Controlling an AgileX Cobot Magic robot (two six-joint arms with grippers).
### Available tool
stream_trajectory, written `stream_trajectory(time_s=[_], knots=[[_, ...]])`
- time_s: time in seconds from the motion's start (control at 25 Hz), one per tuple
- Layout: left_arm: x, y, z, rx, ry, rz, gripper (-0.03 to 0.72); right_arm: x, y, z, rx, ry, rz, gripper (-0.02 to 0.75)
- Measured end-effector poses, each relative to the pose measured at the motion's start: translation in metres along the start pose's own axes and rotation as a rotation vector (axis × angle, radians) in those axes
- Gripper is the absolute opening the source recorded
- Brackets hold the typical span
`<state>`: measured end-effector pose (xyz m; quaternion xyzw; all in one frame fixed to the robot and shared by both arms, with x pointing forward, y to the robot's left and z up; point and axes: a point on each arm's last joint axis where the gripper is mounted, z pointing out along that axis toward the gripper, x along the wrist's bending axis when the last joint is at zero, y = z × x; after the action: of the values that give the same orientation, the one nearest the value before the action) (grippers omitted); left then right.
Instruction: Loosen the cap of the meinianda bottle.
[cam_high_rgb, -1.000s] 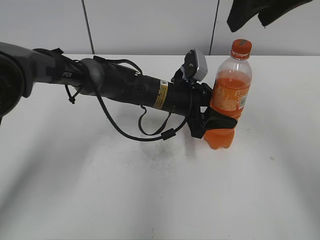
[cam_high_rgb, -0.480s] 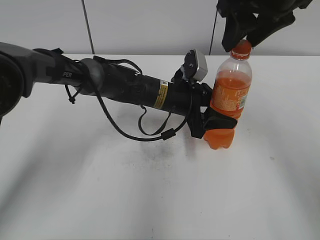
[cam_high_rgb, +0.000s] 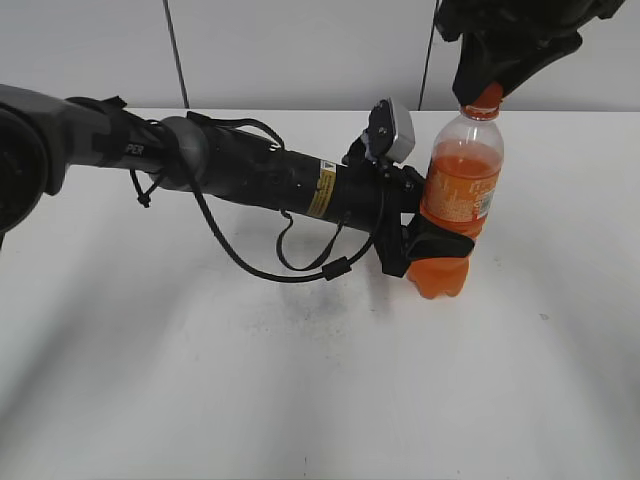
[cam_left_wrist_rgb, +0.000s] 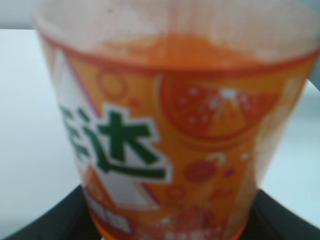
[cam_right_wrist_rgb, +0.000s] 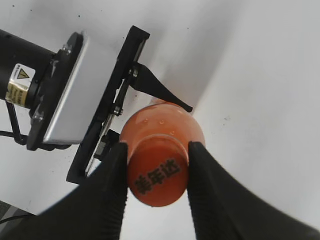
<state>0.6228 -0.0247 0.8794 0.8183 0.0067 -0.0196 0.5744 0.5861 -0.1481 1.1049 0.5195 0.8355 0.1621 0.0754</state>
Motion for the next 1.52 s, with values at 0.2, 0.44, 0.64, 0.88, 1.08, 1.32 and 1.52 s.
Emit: stream_trajectory(time_s=[0.2, 0.44, 0.64, 0.88, 1.08, 1.32, 1.52], knots=[[0.0, 0.0, 0.0, -0.001, 0.0, -0.001, 0.407, -0.001, 0.0, 0.0, 0.001, -0.009, -0.416, 0.272], [0.001, 0.0, 0.0, -0.001, 0.006, -0.007, 0.407, -0.002, 0.0, -0.001, 0.015, -0.026, -1.179, 0.272], [0.0, 0.0, 0.0, 0.004, 0.002, -0.003, 0.407, 0.001, 0.0, -0.002, -0.005, -0.001, -1.239, 0.271], [0.0, -0.001, 0.0, 0.006, -0.003, 0.003, 0.407, 0.007, -0.003, -0.024, -0.084, 0.014, -1.113, 0.27], [0.0, -0.001, 0.0, 0.008, -0.003, 0.006, 0.407, -0.004, -0.009, -0.047, -0.123, -0.006, -0.571, 0.271], [0.0, -0.001, 0.0, 0.008, -0.003, 0.007, 0.407, -0.069, -0.021, -0.047, -0.098, -0.056, -0.06, 0.271], [0.0, -0.001, 0.0, 0.007, -0.005, 0.007, 0.407, -0.125, -0.054, -0.022, -0.11, -0.127, 0.169, 0.271]])
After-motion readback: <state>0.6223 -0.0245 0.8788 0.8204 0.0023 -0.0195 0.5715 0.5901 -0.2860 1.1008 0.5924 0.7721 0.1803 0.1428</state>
